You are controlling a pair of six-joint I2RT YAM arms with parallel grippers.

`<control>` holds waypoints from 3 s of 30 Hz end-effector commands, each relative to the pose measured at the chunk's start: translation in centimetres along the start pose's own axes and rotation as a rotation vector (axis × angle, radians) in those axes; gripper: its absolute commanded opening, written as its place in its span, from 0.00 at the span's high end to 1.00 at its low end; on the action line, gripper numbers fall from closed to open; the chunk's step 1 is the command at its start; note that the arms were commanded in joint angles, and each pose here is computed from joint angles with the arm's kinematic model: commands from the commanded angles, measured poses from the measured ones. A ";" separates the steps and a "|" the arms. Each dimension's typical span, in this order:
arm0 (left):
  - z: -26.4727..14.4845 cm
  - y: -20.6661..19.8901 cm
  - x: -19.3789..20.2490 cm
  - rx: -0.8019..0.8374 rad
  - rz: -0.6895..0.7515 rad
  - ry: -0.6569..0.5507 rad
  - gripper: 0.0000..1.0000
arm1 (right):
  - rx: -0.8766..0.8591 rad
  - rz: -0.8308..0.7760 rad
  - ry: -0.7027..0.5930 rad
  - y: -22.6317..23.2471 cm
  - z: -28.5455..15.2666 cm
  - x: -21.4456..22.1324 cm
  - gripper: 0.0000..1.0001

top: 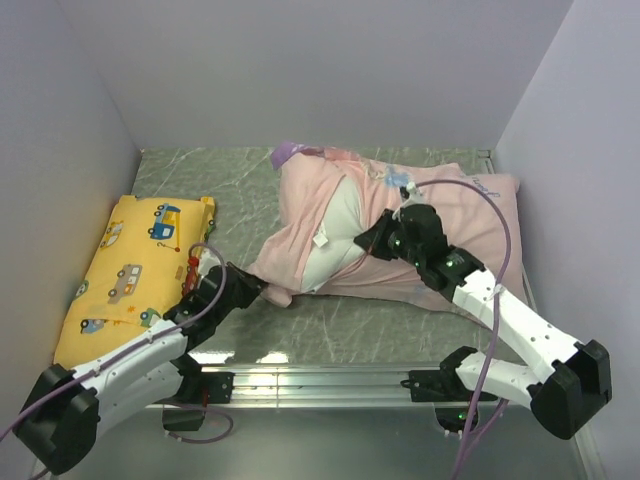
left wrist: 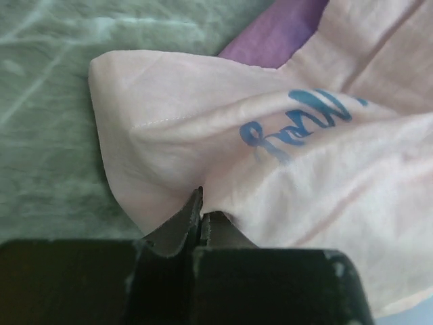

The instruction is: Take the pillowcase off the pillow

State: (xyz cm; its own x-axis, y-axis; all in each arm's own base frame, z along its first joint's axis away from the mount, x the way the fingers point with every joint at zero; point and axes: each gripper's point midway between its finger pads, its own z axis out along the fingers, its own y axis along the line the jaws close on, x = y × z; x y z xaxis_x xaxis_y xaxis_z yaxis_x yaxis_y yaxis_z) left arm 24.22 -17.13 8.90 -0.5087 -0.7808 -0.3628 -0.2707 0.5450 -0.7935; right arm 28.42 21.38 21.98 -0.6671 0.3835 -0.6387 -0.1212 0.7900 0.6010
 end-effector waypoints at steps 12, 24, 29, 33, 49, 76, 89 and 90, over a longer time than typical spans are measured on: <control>4.5 3.5 -10.4 -0.269 0.017 -0.183 1.00 | 0.036 -0.036 -0.042 -3.6 -1.4 3.2 1.00; 7.1 5.1 -10.6 -0.316 0.009 -0.118 1.00 | -0.068 -0.101 -0.078 -2.4 -5.8 0.2 1.00; 7.9 1.6 -10.6 -0.220 0.059 -0.119 1.00 | -0.068 -0.255 0.106 0.2 -3.0 5.9 1.00; 7.9 -1.9 -10.5 -0.131 0.127 -0.116 1.00 | -0.067 -0.295 0.202 1.8 -0.6 10.8 1.00; -1.1 -10.5 -14.4 0.075 0.310 -0.267 0.20 | 0.074 -0.348 0.186 -2.2 0.3 11.7 1.00; 2.2 -12.5 -8.2 -0.208 0.609 -0.233 0.88 | 0.135 -0.365 0.121 -2.7 -1.7 8.9 1.00; 8.8 -3.8 -17.2 -0.355 0.368 -0.304 1.00 | 0.111 -0.277 0.023 -4.8 -6.4 6.2 1.00; 9.5 -3.6 -16.6 -0.342 0.353 -0.278 1.00 | 0.109 -0.259 0.001 -5.0 -6.8 5.5 1.00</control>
State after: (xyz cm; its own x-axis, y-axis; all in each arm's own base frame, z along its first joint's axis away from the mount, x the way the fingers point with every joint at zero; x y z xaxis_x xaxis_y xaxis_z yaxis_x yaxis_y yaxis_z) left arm 38.96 -10.97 13.34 -0.4770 -0.5052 -0.7192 -0.3539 0.8594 -0.3690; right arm 20.87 19.92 19.82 -0.6175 0.1696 -0.7681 -0.2841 0.8625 0.4188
